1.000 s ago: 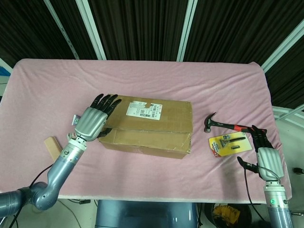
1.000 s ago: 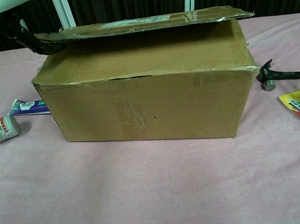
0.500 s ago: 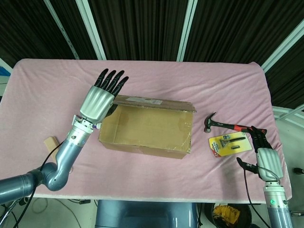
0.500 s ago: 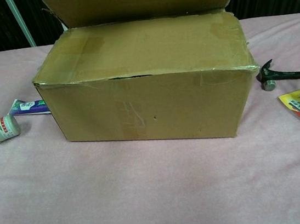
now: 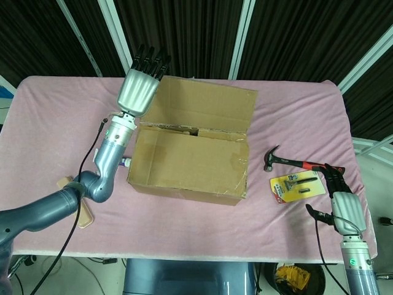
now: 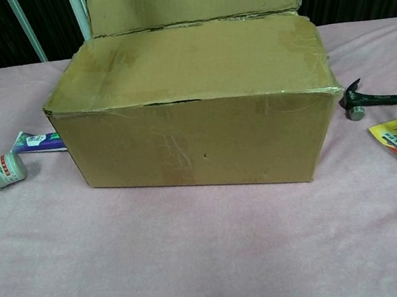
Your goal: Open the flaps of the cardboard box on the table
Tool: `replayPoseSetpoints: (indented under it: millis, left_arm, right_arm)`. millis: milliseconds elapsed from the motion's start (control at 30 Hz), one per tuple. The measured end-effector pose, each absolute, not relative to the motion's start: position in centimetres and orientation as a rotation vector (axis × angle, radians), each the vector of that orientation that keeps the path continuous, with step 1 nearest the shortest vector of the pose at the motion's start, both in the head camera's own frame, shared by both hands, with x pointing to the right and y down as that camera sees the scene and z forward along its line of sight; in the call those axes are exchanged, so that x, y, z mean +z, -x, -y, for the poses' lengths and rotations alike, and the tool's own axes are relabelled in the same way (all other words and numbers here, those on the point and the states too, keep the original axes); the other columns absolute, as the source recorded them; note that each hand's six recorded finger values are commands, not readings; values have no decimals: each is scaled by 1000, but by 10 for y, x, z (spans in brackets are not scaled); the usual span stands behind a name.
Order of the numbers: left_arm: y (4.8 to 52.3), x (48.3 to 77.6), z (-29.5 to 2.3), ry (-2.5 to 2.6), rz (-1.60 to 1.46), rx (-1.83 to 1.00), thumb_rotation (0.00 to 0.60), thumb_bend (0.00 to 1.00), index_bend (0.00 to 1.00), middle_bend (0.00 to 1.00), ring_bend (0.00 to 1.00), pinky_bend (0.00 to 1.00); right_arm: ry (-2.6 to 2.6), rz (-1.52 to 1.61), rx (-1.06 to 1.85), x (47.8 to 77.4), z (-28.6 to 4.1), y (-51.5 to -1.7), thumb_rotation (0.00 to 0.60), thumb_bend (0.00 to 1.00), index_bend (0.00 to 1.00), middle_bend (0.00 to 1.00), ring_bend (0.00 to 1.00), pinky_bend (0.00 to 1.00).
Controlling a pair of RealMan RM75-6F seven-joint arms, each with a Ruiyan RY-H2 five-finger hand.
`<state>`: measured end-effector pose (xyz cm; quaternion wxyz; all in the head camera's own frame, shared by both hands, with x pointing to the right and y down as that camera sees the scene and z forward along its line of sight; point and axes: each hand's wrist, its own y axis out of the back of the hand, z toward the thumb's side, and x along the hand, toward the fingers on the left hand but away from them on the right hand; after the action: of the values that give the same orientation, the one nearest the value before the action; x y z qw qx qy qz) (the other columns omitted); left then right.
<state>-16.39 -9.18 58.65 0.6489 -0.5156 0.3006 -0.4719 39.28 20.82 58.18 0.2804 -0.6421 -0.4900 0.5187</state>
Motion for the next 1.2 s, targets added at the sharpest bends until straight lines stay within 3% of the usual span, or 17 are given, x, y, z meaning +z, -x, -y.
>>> replayPoseSetpoints:
  millis: [200,400,600,833,900,1067,1200]
  left_arm:
    - [159,592,88,1245,-733,-1094,600,231,0,0,0,0]
    - [186,582,62,1331,-791,-1066,600,167,0,0,0,0]
    - [246,563,13,1434,-861,-1075,600,154,0,0,0,0]
    - [347,548,-71,1494,-920,-1177,600,124,0,0,0,0]
    - [367,546,-92,1498,-927,-1206,600,124,0,0,0,0]
    - [413,537,-136,1467,-981,-1263,600,124,0,0,0,0]
    - [439,536,-162,1468,-1032,-1290,600,124,0,0,0,0]
  right_arm:
    - [1713,1322,1396,580,-208,-396,600,315,0,0,0,236]
    - [1704,1319,1403,579,-208,-397,600,314,0,0,0,235]
    - [1699,1305,1411,577,-206,-395,600,314,0,0,0,236]
    - [1711,1297,1396,569,-203,-387,600,328,0,0,0,235]
    - [1720,1299,1390,567,-202,-384,600,373,0,0,0,236]
    - [1750,1283,1359,559,-195,-373,600,683,0,1,5,235]
    - [1781,1261,1306,549,-180,-359,600,826,62,22,40,235]
